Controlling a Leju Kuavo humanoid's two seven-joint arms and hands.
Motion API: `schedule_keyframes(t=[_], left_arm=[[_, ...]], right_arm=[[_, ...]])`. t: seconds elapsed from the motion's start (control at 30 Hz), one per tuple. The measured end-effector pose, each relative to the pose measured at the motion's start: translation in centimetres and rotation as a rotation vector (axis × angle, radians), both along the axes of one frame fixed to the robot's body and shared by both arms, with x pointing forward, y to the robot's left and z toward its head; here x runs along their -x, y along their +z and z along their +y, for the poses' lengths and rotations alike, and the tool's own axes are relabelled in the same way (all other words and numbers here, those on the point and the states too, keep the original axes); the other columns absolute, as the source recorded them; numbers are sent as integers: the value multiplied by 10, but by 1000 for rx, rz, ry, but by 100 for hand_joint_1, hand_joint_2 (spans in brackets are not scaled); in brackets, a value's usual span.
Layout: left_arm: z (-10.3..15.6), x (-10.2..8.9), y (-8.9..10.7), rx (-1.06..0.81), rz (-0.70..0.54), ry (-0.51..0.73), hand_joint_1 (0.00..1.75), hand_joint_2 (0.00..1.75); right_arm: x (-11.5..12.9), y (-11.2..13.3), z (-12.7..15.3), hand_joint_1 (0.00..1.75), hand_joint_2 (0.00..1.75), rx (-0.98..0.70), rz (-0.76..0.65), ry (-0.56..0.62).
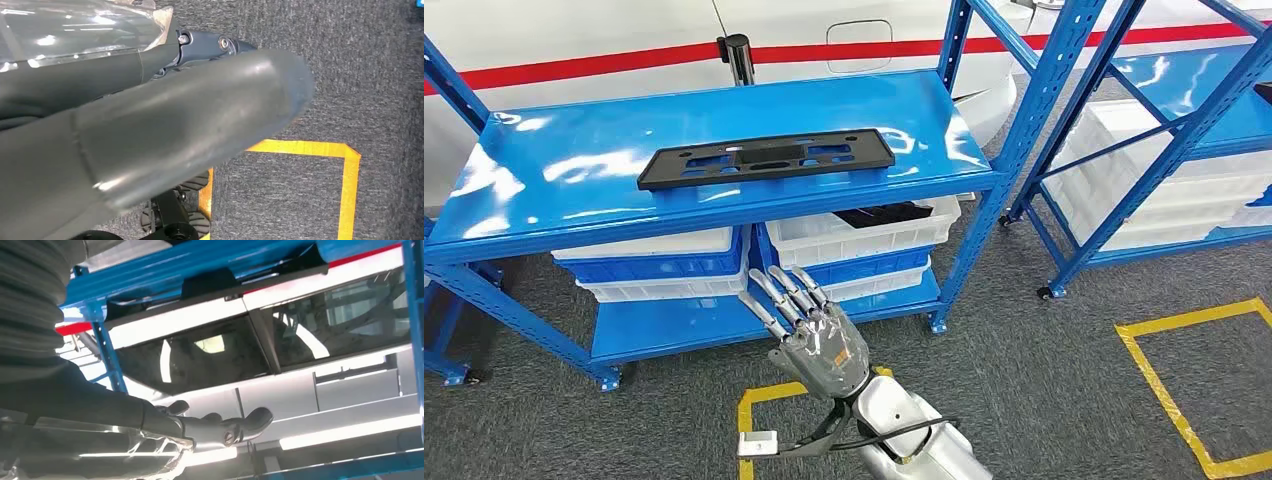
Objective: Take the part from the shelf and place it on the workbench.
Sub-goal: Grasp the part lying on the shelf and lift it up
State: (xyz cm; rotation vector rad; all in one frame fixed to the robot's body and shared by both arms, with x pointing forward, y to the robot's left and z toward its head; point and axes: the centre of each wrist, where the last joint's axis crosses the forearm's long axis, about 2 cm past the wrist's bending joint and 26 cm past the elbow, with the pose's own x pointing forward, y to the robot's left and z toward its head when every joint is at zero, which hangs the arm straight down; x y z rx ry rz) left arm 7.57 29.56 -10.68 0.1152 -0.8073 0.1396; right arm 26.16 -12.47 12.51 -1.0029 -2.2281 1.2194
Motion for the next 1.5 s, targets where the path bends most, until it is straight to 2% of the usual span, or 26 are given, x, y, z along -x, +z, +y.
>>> schedule_keyframes(t=[0.6,0.73,1.17,1.3,1.5], left_arm=[[-5,-4,1,20,6,-33,0,0],[-4,-4,1,19,9,-32,0,0],[-8,-4,1,23,3,-43,0,0],[-10,-6,1,20,-2,-51,0,0],[-10,-9,2,13,-13,-56,0,0]], right_arm=[[-1,-2,-2,0,175,1,8,-23],[-1,-3,-1,0,0,-1,13,-23],[-2,-5,-6,0,0,-16,17,-13],[-1,-7,-8,0,175,-2,17,-12],[3,-7,-7,0,175,9,8,-7]])
